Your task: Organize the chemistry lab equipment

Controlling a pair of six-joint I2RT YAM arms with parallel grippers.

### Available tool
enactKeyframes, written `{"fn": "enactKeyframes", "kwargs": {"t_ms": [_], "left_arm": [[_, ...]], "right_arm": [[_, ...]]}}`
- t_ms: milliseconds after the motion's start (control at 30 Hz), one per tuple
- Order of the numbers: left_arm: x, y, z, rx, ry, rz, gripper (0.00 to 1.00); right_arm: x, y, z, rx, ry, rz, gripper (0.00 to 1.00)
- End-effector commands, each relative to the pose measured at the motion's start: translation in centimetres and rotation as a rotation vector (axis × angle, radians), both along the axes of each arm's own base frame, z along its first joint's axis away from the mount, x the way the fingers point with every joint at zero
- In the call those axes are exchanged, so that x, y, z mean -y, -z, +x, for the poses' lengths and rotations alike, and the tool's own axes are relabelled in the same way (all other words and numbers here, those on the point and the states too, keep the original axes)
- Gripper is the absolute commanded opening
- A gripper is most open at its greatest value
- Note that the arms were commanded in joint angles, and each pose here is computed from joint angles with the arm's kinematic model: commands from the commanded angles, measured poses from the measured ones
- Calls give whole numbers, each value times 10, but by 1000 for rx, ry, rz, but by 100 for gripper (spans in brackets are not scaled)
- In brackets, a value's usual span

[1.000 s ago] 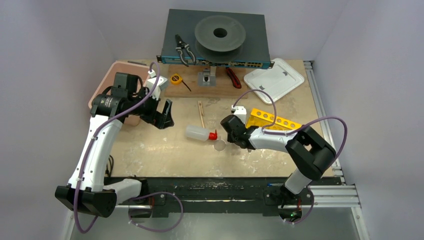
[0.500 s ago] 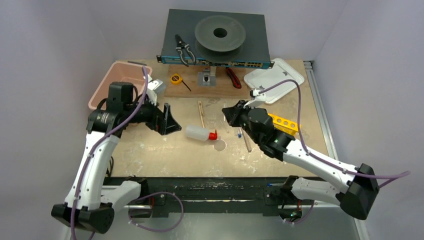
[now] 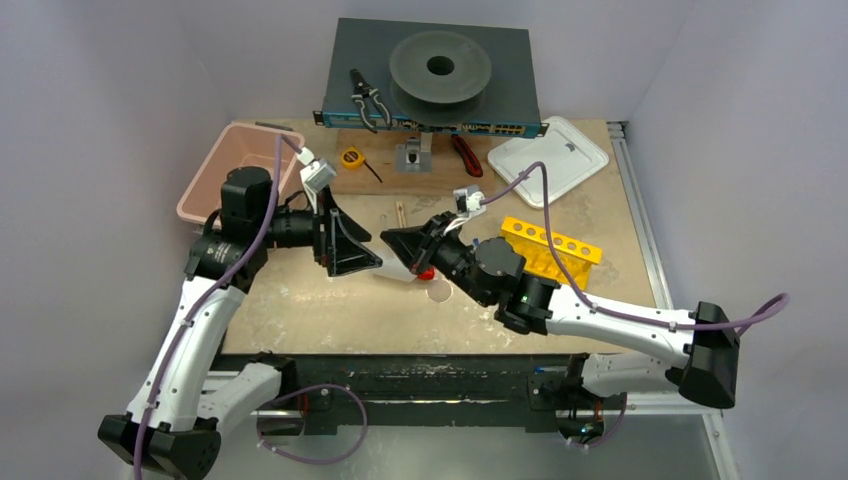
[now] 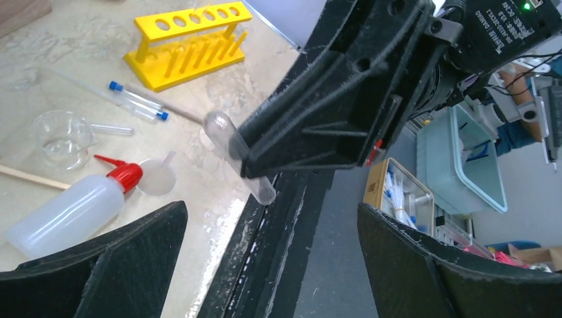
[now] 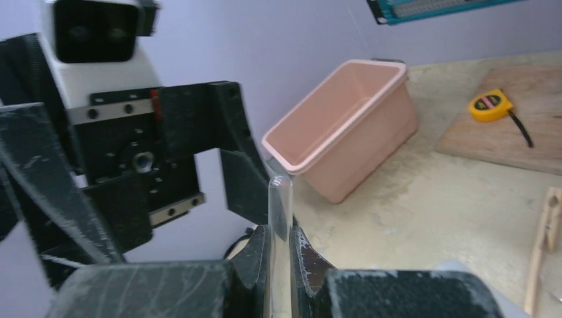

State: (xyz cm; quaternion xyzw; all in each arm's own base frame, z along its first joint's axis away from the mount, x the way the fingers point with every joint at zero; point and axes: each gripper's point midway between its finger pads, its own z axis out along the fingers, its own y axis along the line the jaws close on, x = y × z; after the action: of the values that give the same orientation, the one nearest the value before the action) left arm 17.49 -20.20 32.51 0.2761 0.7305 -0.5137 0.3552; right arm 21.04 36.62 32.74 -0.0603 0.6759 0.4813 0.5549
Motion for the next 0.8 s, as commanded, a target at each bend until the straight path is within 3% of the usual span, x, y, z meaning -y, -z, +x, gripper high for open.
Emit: {"fn": "enactKeyframes", "kwargs": {"t_ms": [0, 233, 467, 767], "left_arm": [[10, -23, -3, 51, 87, -81, 99], [12, -32, -18, 35, 137, -124, 84], [14, -44, -20, 16, 148, -165, 52], [15, -44, -15, -5, 126, -169, 51]], "right_arm": [[-4, -69, -10, 100, -6, 162, 0], [-9, -88, -16, 107, -16, 225, 0], [-13, -90, -19, 88, -36, 274, 0], [-11, -97, -20, 115, -8, 301, 0]]}}
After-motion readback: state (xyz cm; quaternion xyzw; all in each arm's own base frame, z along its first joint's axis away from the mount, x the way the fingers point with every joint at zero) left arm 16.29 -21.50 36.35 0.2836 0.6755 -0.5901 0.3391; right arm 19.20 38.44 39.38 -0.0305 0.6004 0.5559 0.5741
